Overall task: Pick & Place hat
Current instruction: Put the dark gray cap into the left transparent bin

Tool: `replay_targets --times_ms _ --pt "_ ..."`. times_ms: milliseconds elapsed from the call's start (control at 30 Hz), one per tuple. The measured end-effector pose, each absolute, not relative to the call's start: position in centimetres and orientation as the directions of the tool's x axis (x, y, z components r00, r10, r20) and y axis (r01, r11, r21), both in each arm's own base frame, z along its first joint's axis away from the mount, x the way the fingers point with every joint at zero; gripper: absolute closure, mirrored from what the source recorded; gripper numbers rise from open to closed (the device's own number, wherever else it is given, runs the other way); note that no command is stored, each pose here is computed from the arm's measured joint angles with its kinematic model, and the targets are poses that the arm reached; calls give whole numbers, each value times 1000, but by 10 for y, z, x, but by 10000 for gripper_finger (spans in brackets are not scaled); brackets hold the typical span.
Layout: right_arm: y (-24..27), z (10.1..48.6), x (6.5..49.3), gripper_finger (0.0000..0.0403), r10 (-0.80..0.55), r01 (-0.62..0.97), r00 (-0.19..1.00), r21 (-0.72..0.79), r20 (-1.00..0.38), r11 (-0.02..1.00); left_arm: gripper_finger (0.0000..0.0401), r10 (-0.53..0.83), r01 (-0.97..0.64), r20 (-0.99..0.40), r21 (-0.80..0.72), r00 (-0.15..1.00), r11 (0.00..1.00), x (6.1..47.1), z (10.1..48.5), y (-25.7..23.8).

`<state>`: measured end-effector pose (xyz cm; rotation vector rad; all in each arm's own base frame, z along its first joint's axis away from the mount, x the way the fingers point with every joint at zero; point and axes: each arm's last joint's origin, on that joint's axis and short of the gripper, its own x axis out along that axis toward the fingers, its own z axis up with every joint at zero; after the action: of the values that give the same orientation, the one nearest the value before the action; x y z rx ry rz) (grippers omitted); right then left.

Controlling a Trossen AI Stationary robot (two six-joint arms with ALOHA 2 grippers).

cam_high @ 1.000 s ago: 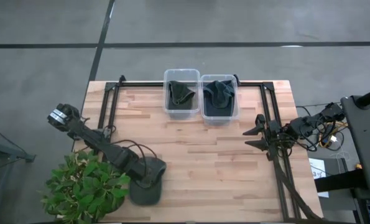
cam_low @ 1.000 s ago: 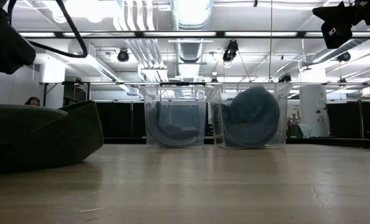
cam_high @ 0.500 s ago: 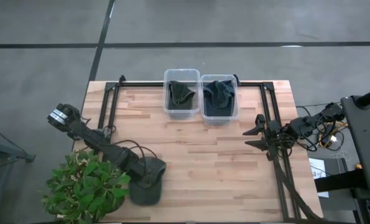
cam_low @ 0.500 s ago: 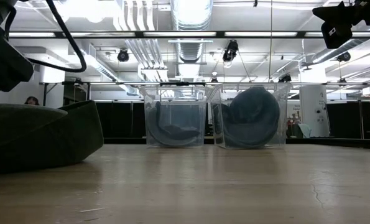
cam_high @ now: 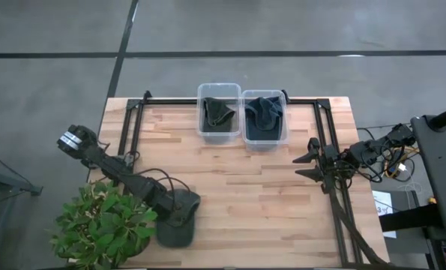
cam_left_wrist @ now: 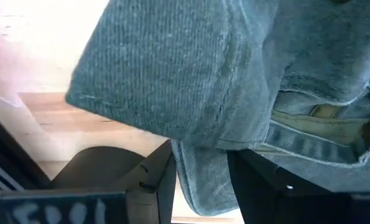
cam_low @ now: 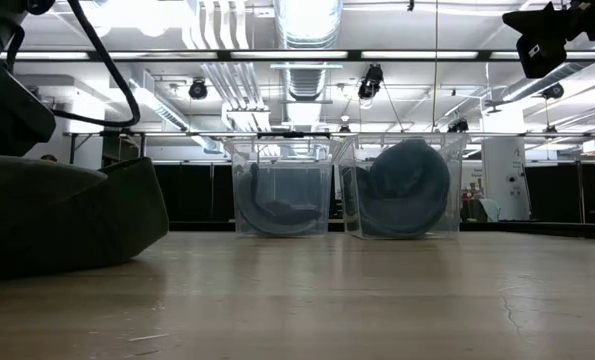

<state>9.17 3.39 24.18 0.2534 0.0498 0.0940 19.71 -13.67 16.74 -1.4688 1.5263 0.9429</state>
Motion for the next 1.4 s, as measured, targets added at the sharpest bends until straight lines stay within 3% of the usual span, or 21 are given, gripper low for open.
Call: replay_targets --times_ms 133,300,367,600,1000,1400 --pt "34 242 92 222 99 -87 994 253 -37 964 285 -401 -999 -916 -19 -2 48 197 167 -137" --pt "34 242 92 225 99 -86 994 253 -37 964 371 -399 -997 -917 -36 6 66 198 167 -137" --pt "34 242 92 225 99 -87 994 252 -37 964 388 -399 -996 -917 -48 15 71 198 168 -137" --pt "34 242 92 224 99 -86 994 253 -37 964 395 -374 -995 -927 -70 40 66 200 168 -137" --pt "34 242 92 225 98 -86 994 252 -37 964 396 -103 -954 -949 -301 298 11 219 186 -131" --pt "34 242 92 225 98 -85 994 264 -37 961 396 167 -855 -839 -500 517 137 242 214 -122"
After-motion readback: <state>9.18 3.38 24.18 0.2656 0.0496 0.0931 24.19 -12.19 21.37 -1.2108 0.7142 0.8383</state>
